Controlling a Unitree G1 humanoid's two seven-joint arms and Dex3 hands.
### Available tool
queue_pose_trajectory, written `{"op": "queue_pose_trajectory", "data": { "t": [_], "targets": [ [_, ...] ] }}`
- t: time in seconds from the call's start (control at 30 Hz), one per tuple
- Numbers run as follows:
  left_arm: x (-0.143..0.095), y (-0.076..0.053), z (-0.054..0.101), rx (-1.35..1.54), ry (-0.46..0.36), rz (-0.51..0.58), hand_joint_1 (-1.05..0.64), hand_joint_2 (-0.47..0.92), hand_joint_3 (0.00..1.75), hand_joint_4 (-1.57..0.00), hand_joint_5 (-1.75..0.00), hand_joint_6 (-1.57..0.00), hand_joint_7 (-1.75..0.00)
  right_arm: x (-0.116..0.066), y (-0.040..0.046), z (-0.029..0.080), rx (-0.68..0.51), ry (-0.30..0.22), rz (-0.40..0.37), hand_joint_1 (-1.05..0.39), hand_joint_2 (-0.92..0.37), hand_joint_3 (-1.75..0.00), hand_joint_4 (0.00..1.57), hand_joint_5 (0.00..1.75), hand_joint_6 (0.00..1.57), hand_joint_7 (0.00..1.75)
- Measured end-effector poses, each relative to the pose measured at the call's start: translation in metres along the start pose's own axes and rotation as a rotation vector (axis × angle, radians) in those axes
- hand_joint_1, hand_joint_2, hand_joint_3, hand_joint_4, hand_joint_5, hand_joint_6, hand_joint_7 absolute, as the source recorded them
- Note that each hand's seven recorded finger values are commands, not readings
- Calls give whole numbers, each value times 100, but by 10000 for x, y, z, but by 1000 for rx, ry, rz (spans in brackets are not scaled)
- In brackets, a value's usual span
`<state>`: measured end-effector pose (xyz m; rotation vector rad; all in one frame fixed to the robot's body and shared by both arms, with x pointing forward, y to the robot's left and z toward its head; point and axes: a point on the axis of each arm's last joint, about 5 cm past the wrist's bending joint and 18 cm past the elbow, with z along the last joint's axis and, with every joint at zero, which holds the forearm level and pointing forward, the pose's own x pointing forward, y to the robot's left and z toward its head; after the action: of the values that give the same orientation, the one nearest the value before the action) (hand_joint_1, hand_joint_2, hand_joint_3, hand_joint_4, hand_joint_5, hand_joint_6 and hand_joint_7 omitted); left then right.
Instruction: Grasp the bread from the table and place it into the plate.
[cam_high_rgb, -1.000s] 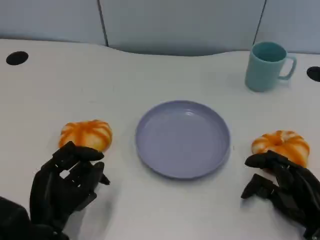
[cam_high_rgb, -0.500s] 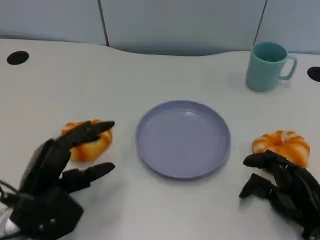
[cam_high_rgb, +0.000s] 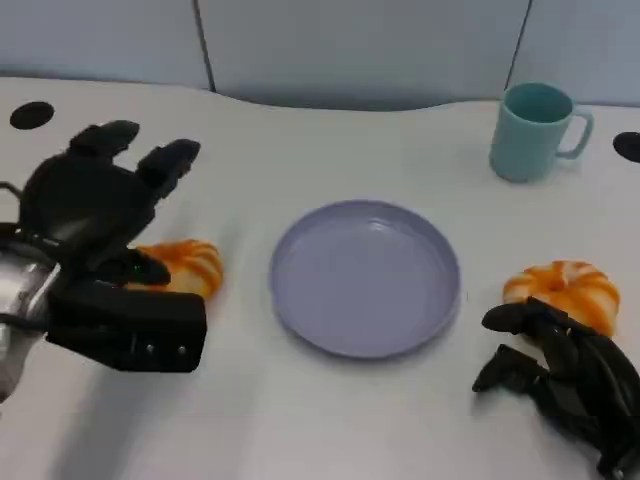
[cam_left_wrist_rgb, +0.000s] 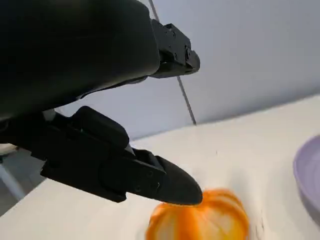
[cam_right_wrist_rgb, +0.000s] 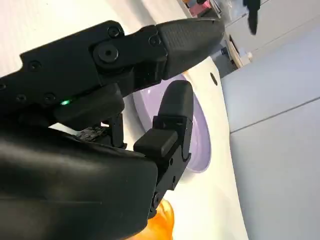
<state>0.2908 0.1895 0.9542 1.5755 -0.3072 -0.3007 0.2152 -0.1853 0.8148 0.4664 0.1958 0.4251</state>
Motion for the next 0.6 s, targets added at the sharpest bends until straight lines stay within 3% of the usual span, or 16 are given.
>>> {"op": "queue_pose_trajectory", "data": {
  "t": [0.37, 0.6],
  "targets": [
    [335, 65, -5, -117, 43, -312, -79, 92, 3, -8, -3, -14, -1, -19, 3, -1, -2, -2, 4, -44, -92, -16, 65, 140, 66, 95],
    [431, -82, 60, -192, 52, -447, -79, 90, 0, -11, -4, -17, -2, -42, 13, 1, 0, 1, -1, -45, -92, -15, 65, 140, 67, 96]
  ]
}}
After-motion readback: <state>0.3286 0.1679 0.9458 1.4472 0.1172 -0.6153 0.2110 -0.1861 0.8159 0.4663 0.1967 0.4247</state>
